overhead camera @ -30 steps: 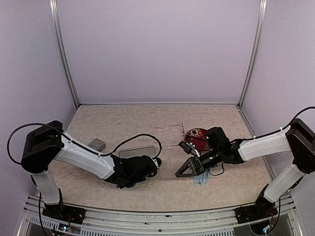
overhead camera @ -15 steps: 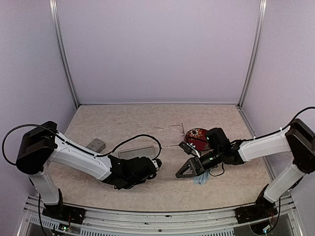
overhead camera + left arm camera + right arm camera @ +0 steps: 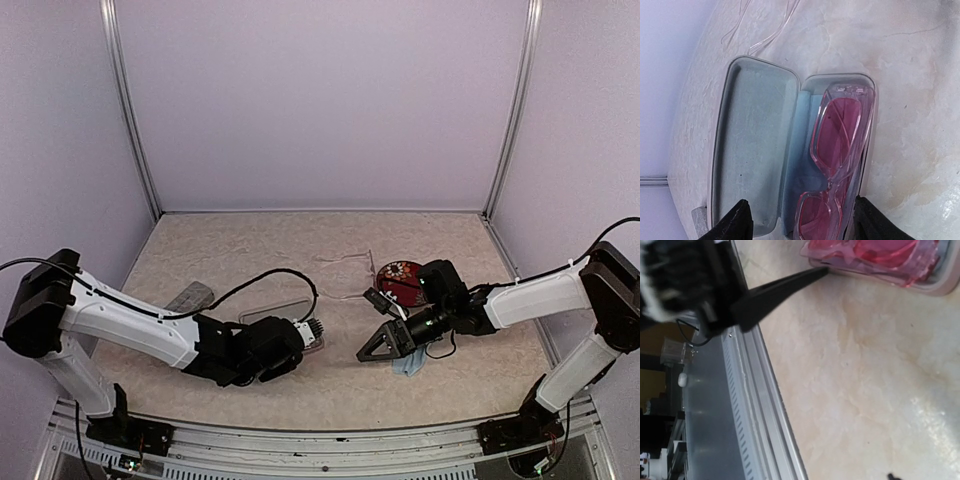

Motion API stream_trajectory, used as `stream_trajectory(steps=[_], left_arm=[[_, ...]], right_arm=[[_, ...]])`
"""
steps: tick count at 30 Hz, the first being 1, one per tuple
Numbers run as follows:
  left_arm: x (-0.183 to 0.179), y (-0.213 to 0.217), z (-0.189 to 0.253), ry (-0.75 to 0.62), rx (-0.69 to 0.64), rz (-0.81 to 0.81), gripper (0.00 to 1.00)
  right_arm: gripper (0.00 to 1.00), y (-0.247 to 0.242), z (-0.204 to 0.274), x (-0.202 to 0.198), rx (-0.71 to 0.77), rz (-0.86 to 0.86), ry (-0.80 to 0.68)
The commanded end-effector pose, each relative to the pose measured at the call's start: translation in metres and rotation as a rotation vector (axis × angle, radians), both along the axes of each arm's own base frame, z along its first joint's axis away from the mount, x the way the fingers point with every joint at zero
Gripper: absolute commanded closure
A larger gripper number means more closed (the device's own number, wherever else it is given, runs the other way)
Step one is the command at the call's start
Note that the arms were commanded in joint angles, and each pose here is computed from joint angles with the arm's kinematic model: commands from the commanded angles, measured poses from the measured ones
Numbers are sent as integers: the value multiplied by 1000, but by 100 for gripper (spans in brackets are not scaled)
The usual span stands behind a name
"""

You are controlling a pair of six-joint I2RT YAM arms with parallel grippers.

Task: Organize the sunglasses
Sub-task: Place the sunglasses in the sunglasses case, then adjust the sunglasses and the sunglasses case.

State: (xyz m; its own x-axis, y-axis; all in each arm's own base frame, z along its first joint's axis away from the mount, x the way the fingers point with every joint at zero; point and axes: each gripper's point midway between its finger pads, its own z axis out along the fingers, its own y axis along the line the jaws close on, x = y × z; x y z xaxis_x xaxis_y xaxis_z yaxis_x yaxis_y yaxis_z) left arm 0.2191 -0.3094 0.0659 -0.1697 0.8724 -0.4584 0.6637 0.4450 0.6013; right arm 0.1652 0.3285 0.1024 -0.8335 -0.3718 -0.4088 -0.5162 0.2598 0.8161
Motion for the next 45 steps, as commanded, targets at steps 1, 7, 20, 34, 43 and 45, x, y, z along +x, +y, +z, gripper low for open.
stream_trajectory(steps=[1,7,20,34,43,45], left_arm=[[-4,0,15,33,-118,22,31],[-4,8,20,124,-260,91,21],[-20,34,4,359,-485,299,8],[-8,65,-9,562,-733,464,2],[-8,68,-24,625,-744,480,11],[-8,66,-25,637,-745,476,14]], right_arm=[[28,2,4,11,3,-29,-35],[28,18,-4,35,-94,-72,-140],[14,75,-48,63,-348,-13,-336],[25,92,-74,74,-416,12,-340],[32,93,-78,77,-446,11,-364],[32,95,-77,78,-451,12,-373]])
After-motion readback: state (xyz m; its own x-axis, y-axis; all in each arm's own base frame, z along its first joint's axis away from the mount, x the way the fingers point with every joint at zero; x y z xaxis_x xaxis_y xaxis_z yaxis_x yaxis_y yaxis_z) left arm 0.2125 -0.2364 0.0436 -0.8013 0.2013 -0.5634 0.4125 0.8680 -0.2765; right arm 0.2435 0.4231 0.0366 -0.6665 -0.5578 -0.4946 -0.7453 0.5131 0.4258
